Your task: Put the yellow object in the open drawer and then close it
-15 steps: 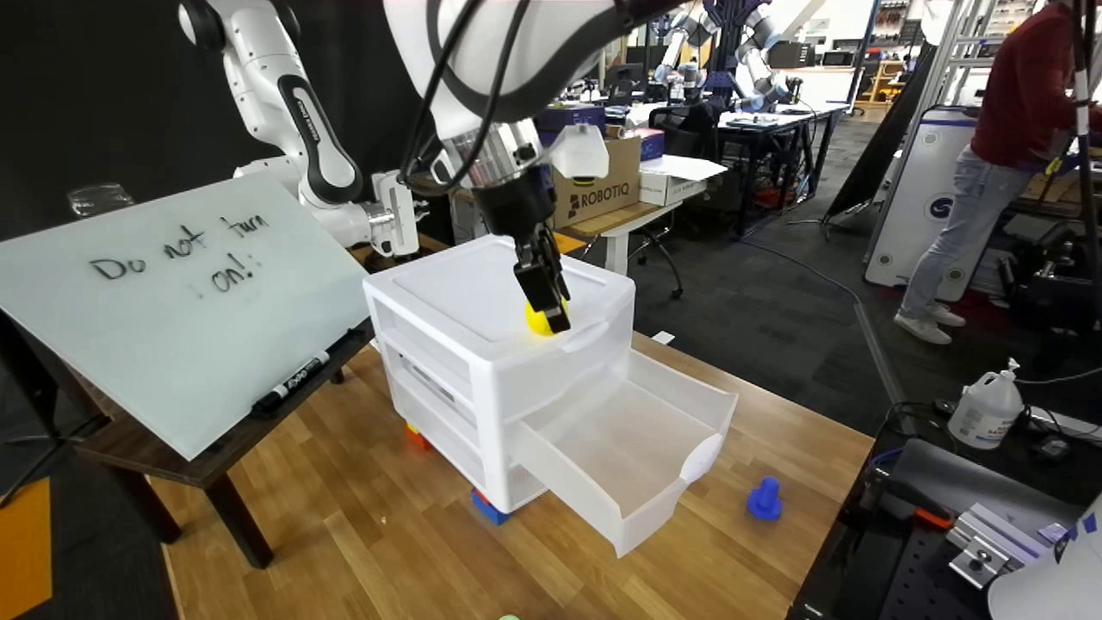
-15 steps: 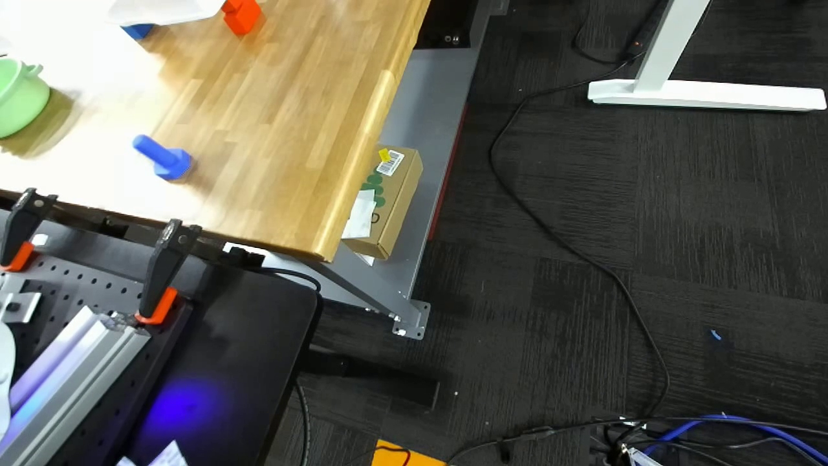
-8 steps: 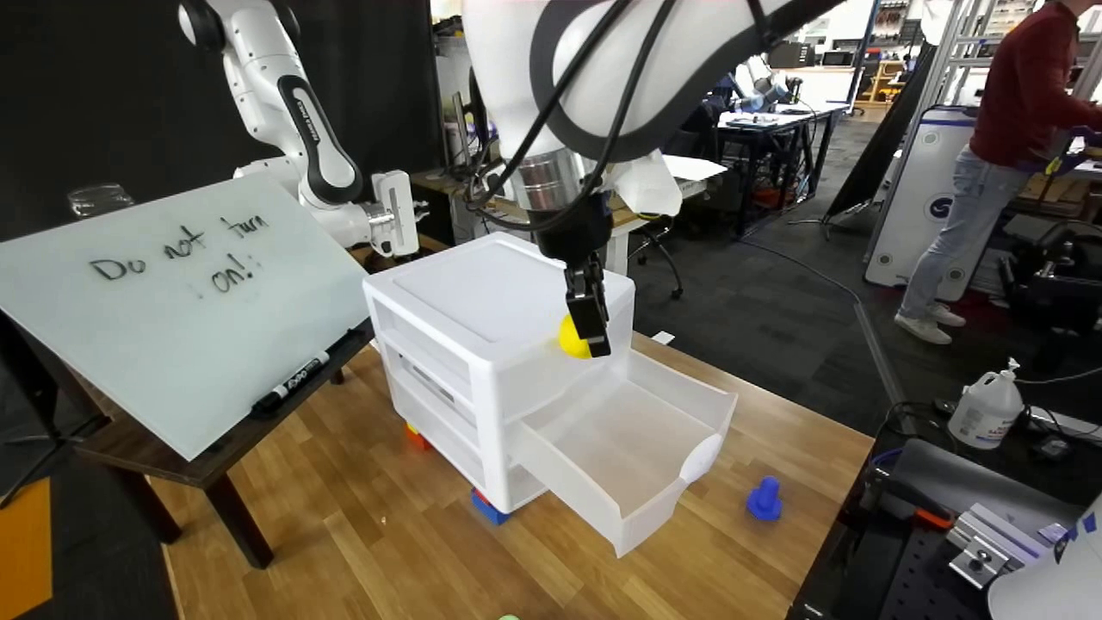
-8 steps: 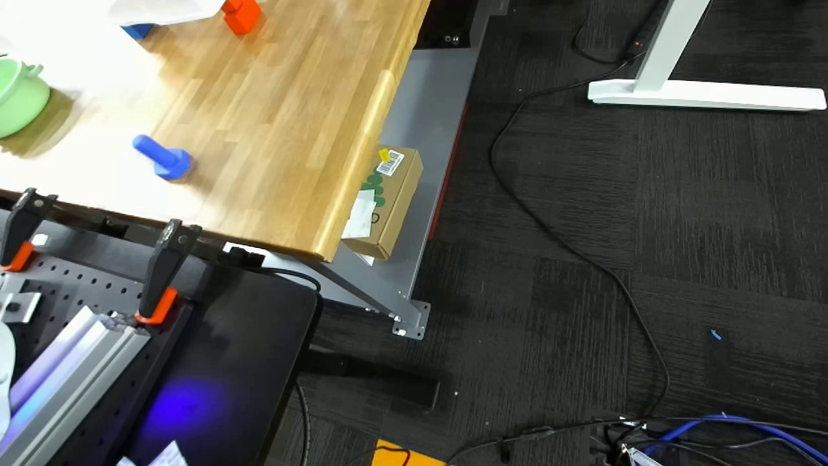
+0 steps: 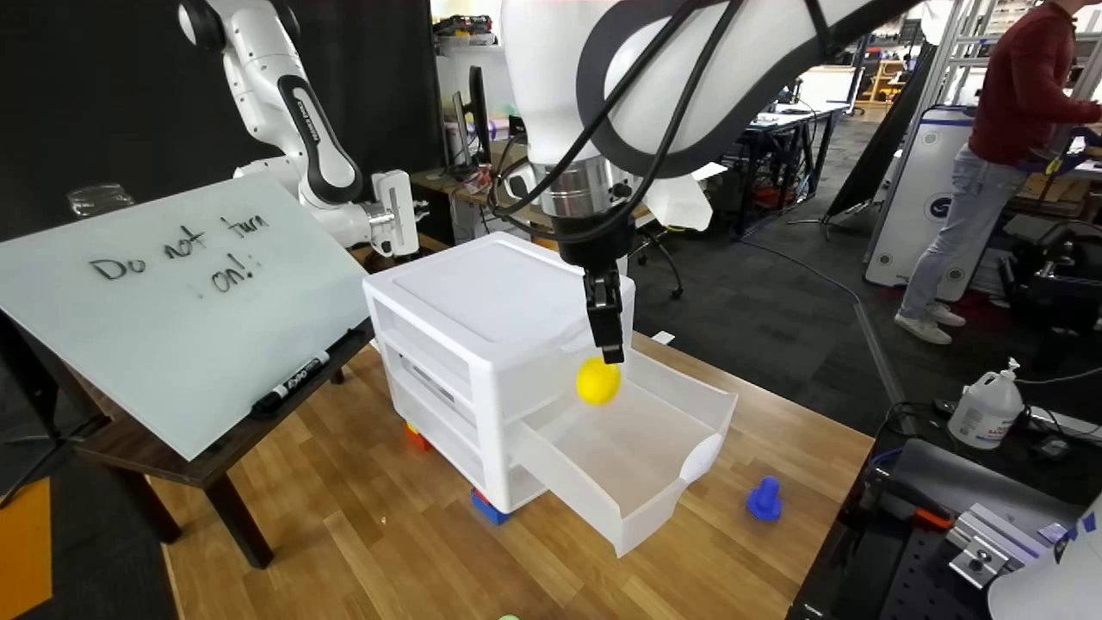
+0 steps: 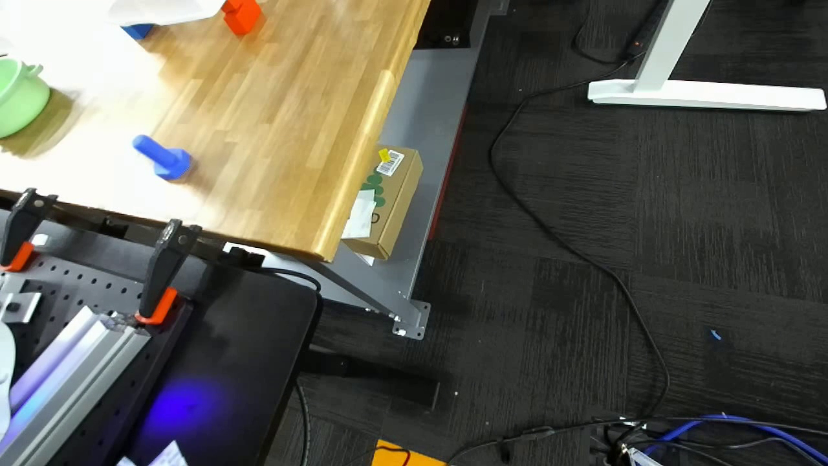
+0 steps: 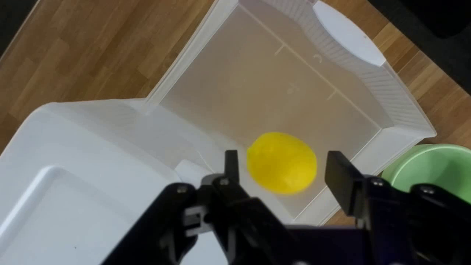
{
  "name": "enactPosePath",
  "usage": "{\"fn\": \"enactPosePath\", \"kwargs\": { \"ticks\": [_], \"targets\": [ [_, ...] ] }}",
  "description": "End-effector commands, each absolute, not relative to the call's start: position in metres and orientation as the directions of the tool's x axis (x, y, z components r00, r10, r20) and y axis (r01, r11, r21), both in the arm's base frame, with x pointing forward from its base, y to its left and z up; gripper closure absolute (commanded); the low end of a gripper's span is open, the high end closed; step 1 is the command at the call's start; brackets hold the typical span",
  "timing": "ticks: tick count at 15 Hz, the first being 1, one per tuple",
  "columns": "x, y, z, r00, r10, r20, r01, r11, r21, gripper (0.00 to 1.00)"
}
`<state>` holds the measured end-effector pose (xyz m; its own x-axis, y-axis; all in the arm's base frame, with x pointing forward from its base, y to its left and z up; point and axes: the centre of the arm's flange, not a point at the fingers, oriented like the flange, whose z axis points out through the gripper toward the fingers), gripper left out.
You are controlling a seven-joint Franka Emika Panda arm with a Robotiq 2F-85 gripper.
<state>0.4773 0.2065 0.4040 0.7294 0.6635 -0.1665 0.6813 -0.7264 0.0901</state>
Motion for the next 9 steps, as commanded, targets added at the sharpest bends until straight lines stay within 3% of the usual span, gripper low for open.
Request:
{"fn": "enactPosePath", "kwargs": {
  "ticks": [1,8,9],
  "targets": [
    [0.4688,0.1984,0.4055,0.737,0.664,-0.124,0.675,-0.733,0.085,0.62],
    [0.4687,0.1954,0.4067,0.744,0.659,-0.113,0.668,-0.740,0.081,0.62],
    [0.4692,0.1968,0.4082,0.742,0.661,-0.112,0.670,-0.738,0.082,0.51]
  ]
}}
